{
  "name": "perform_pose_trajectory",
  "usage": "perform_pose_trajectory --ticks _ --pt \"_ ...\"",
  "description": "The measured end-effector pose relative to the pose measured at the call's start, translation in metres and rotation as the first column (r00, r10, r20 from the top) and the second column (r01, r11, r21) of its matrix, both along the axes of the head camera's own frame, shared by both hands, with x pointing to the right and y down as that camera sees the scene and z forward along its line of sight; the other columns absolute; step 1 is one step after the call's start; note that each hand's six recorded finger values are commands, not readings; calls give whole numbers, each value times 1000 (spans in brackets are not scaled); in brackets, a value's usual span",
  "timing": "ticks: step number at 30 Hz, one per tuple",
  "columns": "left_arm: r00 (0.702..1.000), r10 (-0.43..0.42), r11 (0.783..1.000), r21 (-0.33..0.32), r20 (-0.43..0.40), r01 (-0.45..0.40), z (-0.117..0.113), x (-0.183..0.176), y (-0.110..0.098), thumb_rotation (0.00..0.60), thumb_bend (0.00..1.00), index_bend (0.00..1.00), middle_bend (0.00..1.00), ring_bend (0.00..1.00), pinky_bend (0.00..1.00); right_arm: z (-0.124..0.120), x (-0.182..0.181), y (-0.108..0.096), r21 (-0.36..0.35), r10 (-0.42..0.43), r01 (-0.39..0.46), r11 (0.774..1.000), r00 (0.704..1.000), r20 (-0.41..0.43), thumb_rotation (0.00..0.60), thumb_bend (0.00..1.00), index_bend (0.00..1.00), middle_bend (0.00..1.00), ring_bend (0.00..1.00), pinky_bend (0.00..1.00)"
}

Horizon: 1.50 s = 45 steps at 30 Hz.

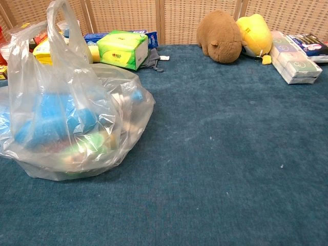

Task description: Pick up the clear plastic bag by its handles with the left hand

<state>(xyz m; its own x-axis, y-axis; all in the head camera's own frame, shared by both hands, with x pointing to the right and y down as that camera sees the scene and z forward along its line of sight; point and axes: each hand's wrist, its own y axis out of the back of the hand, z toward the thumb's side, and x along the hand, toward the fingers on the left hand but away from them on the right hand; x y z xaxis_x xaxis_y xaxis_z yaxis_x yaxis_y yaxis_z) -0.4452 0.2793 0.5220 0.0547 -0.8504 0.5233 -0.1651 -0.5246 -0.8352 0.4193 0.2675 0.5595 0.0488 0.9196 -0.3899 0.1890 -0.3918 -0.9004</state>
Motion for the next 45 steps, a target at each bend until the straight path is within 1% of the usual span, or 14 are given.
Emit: perform_pose_trajectory --ticks 6,11,15,21,27,29,30,33,35,37,39,42,45 --pt "1000 -1 1000 -5 2 1 3 -1 0 121 240 305 173 59 0 2 -1 -1 -5 0 0 1000 1000 -4 103 329 373 390 247 186" --pt "1000 3 1000 -5 -1 -3 5 0 -2 120 239 306 173 59 0 -2 2 2 3 9 -9 1000 1000 -13 104 329 373 390 248 186" --pt "1000 9 1000 -3 -3 -9 3 0 -4 126 240 305 173 59 0 -5 5 5 7 21 -21 1000 1000 -10 106 329 373 391 248 186" --pt "1000 11 1000 11 -8 -11 -2 0 -7 120 239 306 173 59 0 -6 4 5 14 19 -19 1000 1000 -1 101 329 373 390 248 186" --pt "999 11 1000 -1 -32 -11 -1 1 -10 121 238 306 173 59 0 -5 5 4 11 13 -13 1000 1000 -1 102 328 373 390 248 186" --pt "999 9 1000 -11 -51 -10 0 2 -13 123 239 302 173 59 2 -5 3 3 12 9 -9 1000 1000 1 98 329 373 390 248 186" --pt "998 7 1000 -20 -66 -9 1 2 -15 121 240 277 173 59 24 -5 3 2 12 8 -8 1000 1000 2 100 328 373 390 248 186" --pt "995 4 999 -48 -103 -9 4 2 -24 118 241 148 162 59 90 -4 2 1 12 6 -6 1000 1000 1 101 328 373 390 247 186" --pt "993 9 997 -73 -120 -17 6 3 -29 116 240 108 140 56 92 -4 1 1 12 7 -7 1000 1000 0 102 329 373 390 248 186" --pt "990 18 994 -107 -140 -33 9 4 -35 115 240 58 81 23 92 -4 1 1 13 10 -10 1000 1000 -1 104 329 374 390 248 186" --pt "986 30 989 -139 -163 -53 13 7 -43 110 240 34 41 0 92 -4 2 0 13 13 -13 1000 1000 -4 104 328 374 390 248 186" --pt "979 46 980 -180 -199 -83 18 14 -53 109 240 31 36 0 92 -5 4 0 12 17 -17 1000 1000 -11 105 329 373 390 248 186" --pt "972 64 974 -199 -226 -110 23 21 -64 108 239 31 37 0 91 -5 4 0 14 18 -18 1000 1000 -15 104 329 374 390 247 186"
